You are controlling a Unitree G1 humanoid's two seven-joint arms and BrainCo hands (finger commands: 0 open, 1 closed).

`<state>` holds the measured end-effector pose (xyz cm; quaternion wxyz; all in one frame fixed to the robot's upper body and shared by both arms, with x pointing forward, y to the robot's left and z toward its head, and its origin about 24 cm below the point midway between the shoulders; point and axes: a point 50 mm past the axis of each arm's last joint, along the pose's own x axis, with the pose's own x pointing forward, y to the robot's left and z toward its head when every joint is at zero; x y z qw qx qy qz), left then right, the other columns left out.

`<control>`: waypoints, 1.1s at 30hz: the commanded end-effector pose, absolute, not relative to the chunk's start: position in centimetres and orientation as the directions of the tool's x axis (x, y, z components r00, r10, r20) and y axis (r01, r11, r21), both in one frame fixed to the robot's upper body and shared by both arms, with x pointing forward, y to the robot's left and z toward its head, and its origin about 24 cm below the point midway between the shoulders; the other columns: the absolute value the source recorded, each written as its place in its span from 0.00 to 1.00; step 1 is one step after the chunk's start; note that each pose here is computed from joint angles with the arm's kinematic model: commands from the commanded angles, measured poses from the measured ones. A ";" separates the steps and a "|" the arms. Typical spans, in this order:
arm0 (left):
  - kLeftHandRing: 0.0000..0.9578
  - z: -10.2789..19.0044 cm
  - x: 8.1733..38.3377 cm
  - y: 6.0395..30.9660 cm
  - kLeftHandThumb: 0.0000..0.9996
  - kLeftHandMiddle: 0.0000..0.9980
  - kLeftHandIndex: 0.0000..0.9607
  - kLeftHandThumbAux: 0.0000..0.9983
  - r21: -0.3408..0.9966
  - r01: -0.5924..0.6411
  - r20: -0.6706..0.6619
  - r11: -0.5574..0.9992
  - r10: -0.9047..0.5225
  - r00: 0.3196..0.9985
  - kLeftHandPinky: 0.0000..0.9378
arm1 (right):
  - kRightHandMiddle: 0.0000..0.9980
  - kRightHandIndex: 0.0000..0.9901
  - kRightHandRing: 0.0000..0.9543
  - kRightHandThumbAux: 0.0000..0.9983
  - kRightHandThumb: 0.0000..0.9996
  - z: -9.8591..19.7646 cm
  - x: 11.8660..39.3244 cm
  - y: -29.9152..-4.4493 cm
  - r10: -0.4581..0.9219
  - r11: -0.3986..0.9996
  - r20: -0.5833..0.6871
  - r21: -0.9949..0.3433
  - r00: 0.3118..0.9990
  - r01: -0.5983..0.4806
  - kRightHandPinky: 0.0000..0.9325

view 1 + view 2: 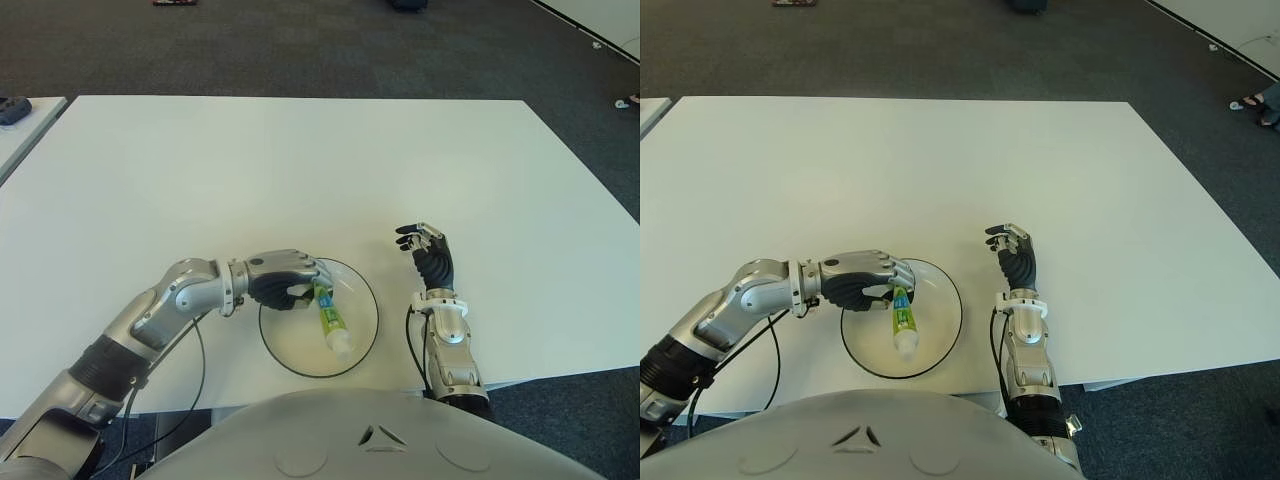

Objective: Put the toothpaste on the table into the plate.

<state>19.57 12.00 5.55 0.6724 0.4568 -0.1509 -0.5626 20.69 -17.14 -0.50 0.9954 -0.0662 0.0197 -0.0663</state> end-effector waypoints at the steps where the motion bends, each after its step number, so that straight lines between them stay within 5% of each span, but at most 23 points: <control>1: 0.88 5.5 19.7 12.0 0.71 0.86 0.46 0.71 0.819 0.552 -0.357 -0.157 -0.893 0.275 0.89 | 0.45 0.48 0.51 0.68 0.85 -0.5 20.9 -17.2 -0.142 0.983 -0.036 -0.120 0.989 0.137 0.50; 5: 0.88 5.1 19.5 12.1 0.71 0.86 0.46 0.71 0.841 0.506 -0.365 -0.189 -0.890 0.274 0.92 | 0.45 0.48 0.50 0.68 0.85 -0.6 20.9 -17.3 -0.142 0.983 -0.037 -0.120 0.989 0.137 0.50; 12: 0.91 5.0 19.6 11.8 0.71 0.89 0.46 0.71 0.931 0.217 -0.352 -0.295 -0.884 0.308 0.94 | 0.45 0.47 0.50 0.68 0.84 -0.6 20.9 -17.3 -0.144 0.983 -0.040 -0.125 0.989 0.138 0.50; 21: 0.93 4.8 19.9 11.8 0.71 0.90 0.46 0.71 0.976 0.013 -0.206 -0.216 -0.908 0.365 0.95 | 0.46 0.47 0.50 0.68 0.85 -0.7 20.9 -17.3 -0.148 0.982 -0.046 -0.125 0.988 0.142 0.50; 33: 0.75 5.6 20.1 11.8 0.70 0.74 0.45 0.71 0.996 -0.079 0.003 -0.032 -0.911 0.413 0.69 | 0.45 0.48 0.50 0.68 0.85 -0.7 21.0 -17.3 -0.145 0.982 -0.036 -0.124 0.989 0.140 0.50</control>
